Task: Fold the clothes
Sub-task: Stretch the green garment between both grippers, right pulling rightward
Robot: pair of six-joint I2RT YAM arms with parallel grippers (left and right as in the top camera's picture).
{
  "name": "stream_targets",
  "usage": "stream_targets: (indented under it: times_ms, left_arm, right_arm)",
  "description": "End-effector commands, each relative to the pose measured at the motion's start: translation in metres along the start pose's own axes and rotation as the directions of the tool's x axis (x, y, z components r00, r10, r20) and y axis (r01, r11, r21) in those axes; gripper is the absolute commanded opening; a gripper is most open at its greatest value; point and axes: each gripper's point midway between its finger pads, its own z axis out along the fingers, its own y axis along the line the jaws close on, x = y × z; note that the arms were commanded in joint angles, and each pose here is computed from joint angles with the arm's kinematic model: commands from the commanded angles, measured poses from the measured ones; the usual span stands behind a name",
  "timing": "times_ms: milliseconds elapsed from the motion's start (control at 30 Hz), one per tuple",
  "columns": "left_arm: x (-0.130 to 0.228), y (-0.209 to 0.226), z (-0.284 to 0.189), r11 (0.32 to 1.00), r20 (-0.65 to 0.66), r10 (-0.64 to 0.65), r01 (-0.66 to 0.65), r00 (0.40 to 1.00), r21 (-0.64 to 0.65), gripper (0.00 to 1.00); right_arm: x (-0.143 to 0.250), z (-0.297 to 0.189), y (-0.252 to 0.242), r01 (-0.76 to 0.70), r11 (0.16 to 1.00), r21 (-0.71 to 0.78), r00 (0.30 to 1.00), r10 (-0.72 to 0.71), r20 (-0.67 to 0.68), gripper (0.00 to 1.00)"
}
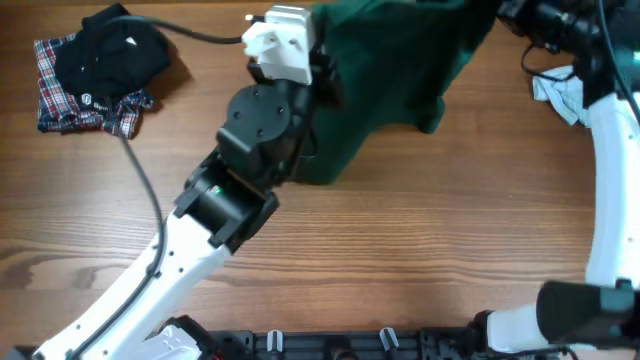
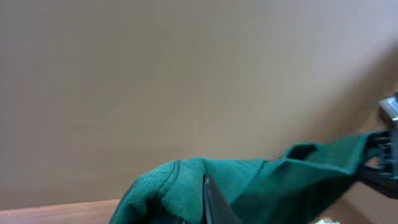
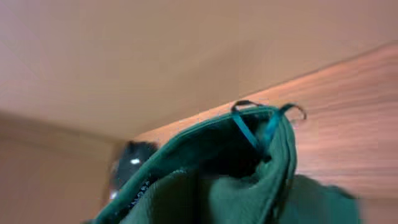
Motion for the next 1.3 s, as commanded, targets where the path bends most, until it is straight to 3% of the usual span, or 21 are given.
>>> stream_targets:
  times_ms: [0, 300, 500, 633, 767, 900, 1267]
  left_arm:
    - [0.000, -0.005, 0.014, 1.000, 0.017, -0.008, 0.007, 1.000, 0.020, 0.06]
    - [0.000, -0.018, 0.029, 0.994, 0.066, 0.051, -0.057, 0.997, 0.098, 0.06]
    - [0.032, -0.024, 0.057, 0.988, 0.046, 0.059, -0.065, 0.997, 0.139, 0.07]
    - [0.050, -0.009, 0.072, 0.994, 0.023, 0.070, -0.072, 0.997, 0.081, 0.05]
    - [0.031, 0.002, 0.060, 0.994, 0.046, 0.109, -0.109, 0.993, 0.015, 0.04]
    - [-0.009, -0.001, 0.024, 0.992, 0.086, 0.125, -0.125, 0.988, -0.006, 0.04]
    - [-0.072, -0.016, -0.074, 0.985, 0.136, 0.169, -0.172, 0.976, 0.017, 0.04]
  right_arm:
    - [-0.013, -0.038, -0.009, 0.094, 0.981, 0.169, 0.989, -0.111, 0.094, 0.04]
    - [0.017, -0.112, 0.002, 0.100, 0.953, 0.287, 0.986, -0.133, 0.097, 0.04]
    - [0.054, -0.115, 0.011, 0.123, 0.947, 0.297, 0.992, -0.125, -0.013, 0.04]
    - [0.062, -0.111, 0.013, 0.148, 0.924, 0.354, 0.988, -0.150, -0.021, 0.04]
    - [0.061, -0.109, 0.017, 0.161, 0.919, 0.360, 0.986, -0.169, -0.012, 0.04]
    - [0.055, -0.108, 0.020, 0.169, 0.921, 0.351, 0.983, -0.184, 0.009, 0.04]
    - [0.057, -0.123, 0.034, 0.203, 0.927, 0.316, 0.974, -0.224, 0.029, 0.04]
